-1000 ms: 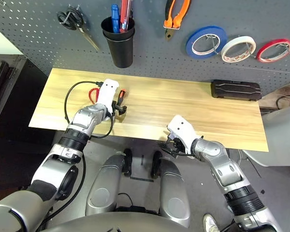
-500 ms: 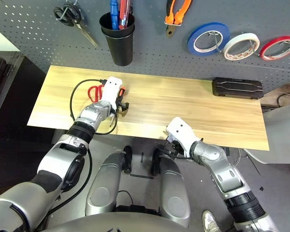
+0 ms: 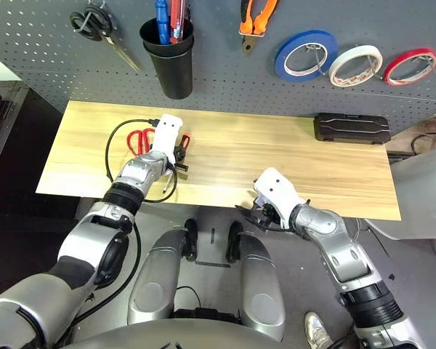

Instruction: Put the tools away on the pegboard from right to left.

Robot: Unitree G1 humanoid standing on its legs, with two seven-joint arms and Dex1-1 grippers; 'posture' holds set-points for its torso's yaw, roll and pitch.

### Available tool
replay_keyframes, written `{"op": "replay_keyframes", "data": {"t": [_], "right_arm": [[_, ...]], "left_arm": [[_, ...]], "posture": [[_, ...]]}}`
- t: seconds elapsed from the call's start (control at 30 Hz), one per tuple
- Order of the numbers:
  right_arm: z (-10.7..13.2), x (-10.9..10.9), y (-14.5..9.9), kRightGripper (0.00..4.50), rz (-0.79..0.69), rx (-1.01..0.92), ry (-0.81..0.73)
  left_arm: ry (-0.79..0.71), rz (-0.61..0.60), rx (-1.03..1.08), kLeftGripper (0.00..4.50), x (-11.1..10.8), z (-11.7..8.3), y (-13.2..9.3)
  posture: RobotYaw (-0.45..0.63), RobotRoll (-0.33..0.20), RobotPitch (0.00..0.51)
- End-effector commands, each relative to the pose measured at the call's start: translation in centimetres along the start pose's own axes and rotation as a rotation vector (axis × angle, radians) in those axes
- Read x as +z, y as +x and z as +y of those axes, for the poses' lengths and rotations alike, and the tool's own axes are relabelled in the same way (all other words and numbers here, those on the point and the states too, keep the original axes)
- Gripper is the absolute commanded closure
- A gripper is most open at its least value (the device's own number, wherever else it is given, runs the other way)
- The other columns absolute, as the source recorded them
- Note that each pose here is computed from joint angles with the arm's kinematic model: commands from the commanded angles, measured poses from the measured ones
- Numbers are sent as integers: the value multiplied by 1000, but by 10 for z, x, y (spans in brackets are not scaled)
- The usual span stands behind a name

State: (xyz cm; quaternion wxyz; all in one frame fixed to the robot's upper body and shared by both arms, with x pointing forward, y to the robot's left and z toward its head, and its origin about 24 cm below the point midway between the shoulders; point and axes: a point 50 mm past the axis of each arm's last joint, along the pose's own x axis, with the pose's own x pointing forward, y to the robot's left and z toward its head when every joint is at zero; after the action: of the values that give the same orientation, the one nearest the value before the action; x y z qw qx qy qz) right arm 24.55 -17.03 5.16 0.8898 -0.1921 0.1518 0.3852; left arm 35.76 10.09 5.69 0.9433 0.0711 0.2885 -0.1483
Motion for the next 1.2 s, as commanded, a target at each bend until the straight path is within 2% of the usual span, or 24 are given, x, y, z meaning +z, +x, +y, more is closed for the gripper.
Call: {"op": "replay_keyframes", "data": {"t": [0.03, 0.53, 0.73, 0.93, 1.2], "right_arm": [[-2, -7, 1, 0, -7, 16, 19], [-36, 2, 15, 0, -187, -12, 33], [-51, 7, 18, 0, -269, -13, 38], [-64, 18, 9, 0, -417, -25, 32], [-78, 32, -11, 0, -575, -47, 25]], "left_arm": [[-77, -27, -28, 3895, 2, -3, -17], [-308, -275, 6, 3895, 11, 17, -97], [-368, -498, 4, 3895, 22, 32, -129], [-374, -718, -14, 3895, 41, 39, -159], [-368, -886, -44, 3895, 70, 48, -182]], "posture": [[179, 0, 339], [338, 0, 242], [396, 0, 197], [411, 0, 179], [386, 0, 163]]}}
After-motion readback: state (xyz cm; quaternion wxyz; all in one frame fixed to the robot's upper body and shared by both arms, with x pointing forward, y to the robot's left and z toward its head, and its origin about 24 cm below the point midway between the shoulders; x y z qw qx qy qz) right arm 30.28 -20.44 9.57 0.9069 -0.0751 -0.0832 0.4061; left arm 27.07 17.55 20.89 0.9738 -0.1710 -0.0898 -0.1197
